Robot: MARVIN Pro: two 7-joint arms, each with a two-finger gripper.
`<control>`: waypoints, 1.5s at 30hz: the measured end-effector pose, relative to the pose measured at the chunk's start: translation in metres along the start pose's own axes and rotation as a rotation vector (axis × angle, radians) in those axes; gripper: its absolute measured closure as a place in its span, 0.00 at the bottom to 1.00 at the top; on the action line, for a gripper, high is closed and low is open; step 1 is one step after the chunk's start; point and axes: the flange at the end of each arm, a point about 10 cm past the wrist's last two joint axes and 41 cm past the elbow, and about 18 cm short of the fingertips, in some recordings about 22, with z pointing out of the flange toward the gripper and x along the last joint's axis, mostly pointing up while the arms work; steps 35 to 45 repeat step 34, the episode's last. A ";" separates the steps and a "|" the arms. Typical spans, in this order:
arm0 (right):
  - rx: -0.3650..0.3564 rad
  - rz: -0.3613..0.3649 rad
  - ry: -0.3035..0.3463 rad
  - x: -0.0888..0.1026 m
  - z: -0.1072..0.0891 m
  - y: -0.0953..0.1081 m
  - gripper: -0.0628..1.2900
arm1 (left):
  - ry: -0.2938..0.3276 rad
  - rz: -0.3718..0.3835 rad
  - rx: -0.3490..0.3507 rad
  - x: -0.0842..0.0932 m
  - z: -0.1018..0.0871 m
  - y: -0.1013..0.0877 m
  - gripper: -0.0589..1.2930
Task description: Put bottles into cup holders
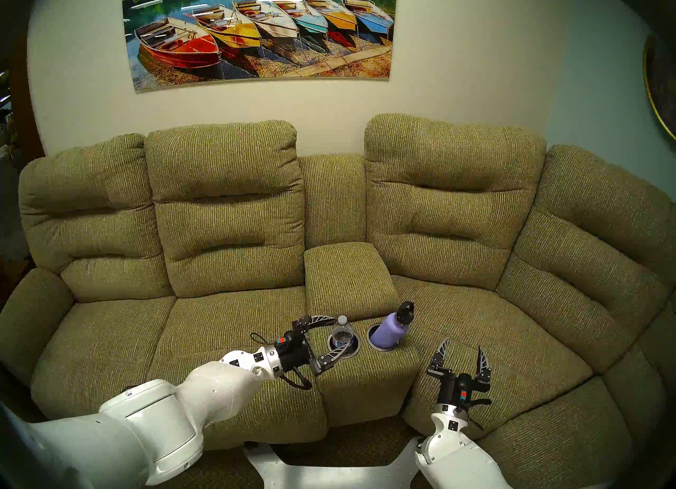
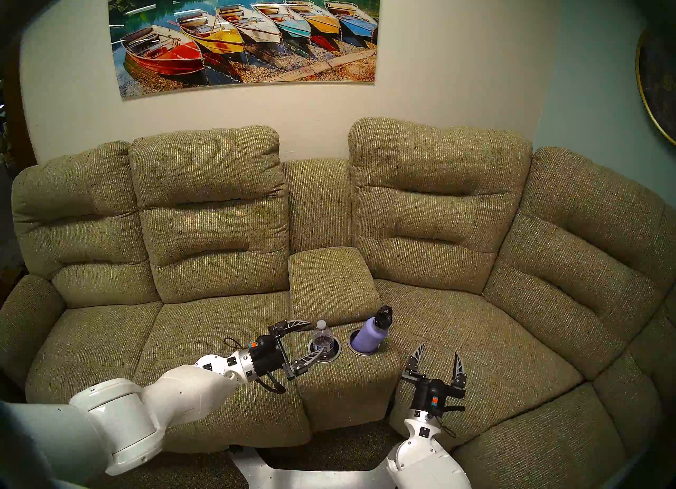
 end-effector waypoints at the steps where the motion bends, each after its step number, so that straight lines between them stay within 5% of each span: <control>1: 0.008 -0.003 0.003 0.000 0.001 0.002 0.06 | 0.006 0.003 -0.002 0.000 -0.001 0.002 0.05; 19: 0.091 -0.020 -0.068 -0.007 0.008 0.004 0.06 | 0.080 0.005 -0.135 0.013 -0.010 0.042 0.05; 34: 0.122 0.009 -0.142 -0.010 0.012 0.003 0.06 | 0.139 -0.025 -0.200 0.038 -0.027 0.057 0.05; 45: 0.122 0.009 -0.142 -0.010 0.012 0.003 0.06 | 0.139 -0.025 -0.200 0.038 -0.027 0.057 0.05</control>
